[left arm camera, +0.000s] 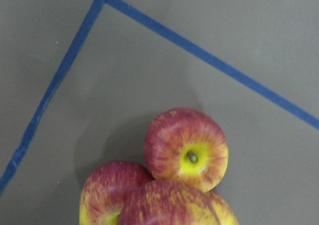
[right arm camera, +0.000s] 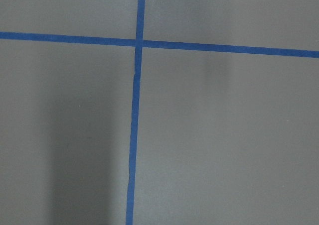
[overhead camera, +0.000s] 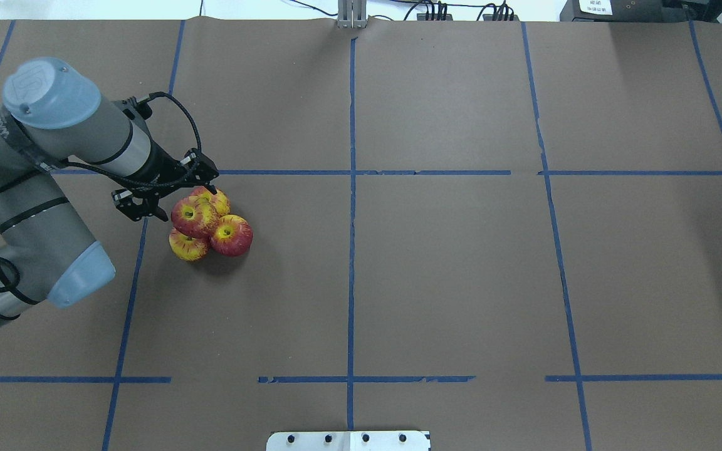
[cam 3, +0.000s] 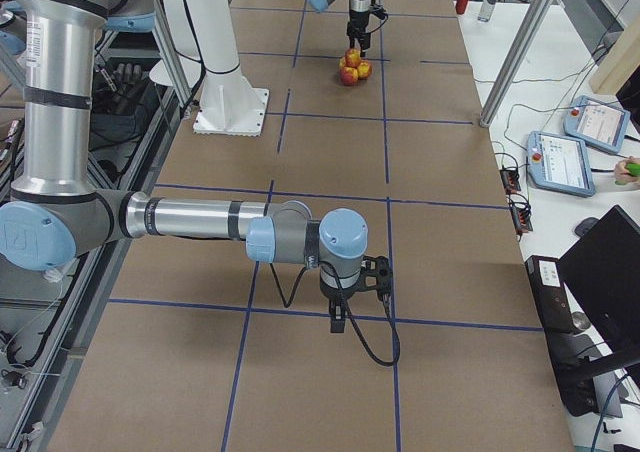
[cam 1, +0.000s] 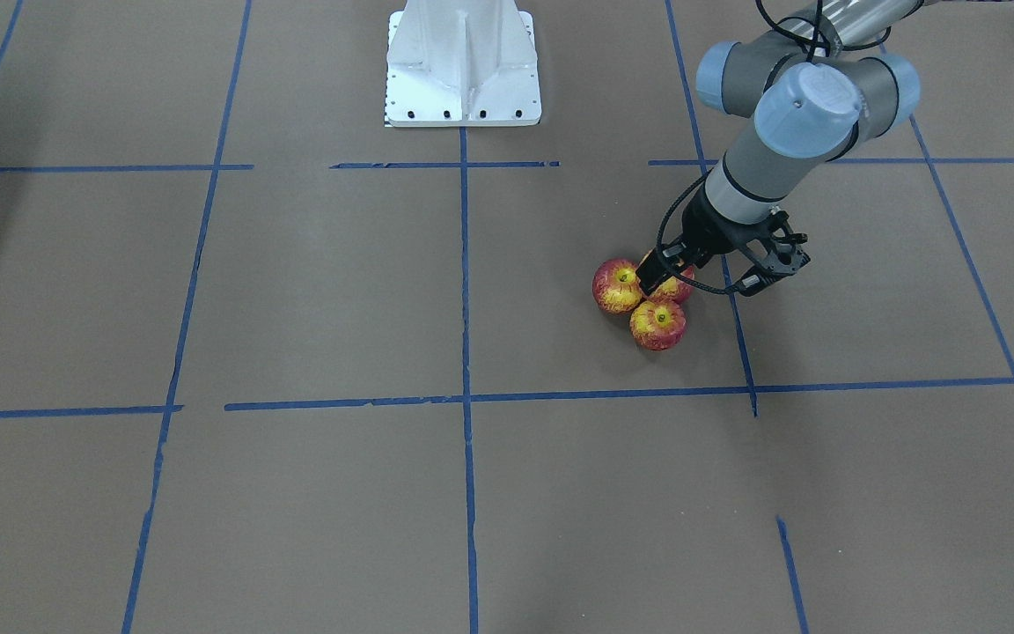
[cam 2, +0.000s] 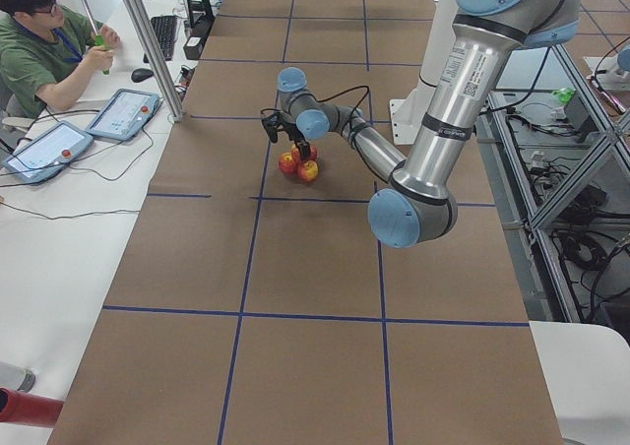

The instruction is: Stack apples

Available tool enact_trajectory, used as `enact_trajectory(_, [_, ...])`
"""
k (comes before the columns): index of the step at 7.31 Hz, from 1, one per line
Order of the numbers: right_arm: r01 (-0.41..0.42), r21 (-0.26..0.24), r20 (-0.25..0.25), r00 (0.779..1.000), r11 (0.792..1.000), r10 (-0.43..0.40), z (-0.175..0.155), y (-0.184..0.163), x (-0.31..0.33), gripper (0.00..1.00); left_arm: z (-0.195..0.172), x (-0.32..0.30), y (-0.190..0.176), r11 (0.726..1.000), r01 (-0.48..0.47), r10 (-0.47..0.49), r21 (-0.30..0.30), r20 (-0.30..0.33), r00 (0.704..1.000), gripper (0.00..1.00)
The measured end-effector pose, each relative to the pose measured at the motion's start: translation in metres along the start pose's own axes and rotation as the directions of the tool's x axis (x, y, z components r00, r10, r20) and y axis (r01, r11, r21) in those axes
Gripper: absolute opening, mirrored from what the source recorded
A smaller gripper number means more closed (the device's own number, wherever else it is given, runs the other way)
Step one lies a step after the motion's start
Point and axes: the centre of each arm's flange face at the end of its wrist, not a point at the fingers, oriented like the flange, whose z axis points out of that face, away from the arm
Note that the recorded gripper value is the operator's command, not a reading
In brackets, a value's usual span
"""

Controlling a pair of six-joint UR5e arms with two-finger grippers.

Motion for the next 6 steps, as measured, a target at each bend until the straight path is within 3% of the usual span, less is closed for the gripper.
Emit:
enact_trajectory(2, [0.000, 0.000, 0.000, 1.000, 1.000, 0.000, 0.000, 0.000, 0.000, 1.00, -0.058, -0.004, -0.030, 0.997, -0.029, 0.034, 0.074, -0.067, 0.997, 0.98])
enact_trajectory(3, [0.000, 0.000, 0.000, 1.000, 1.000, 0.000, 0.000, 0.000, 0.000, 1.00, -0.088, -0.018, -0.053, 0.988, -0.095, 0.106, 0.124, -0.078, 0.991, 0.99])
enact_trajectory(4, [0.000, 0.000, 0.000, 1.000, 1.000, 0.000, 0.000, 0.000, 0.000, 1.00, -0.107, -0.047, -0.075, 0.967, -0.194, 0.206, 0.166, -0.054, 0.977, 0.98])
enact_trajectory(6, [0.000, 0.000, 0.000, 1.000, 1.000, 0.000, 0.000, 0.000, 0.000, 1.00, -0.131, -0.139, -0.124, 0.888, -0.415, 0.407, 0.199, 0.078, 0.910, 0.99])
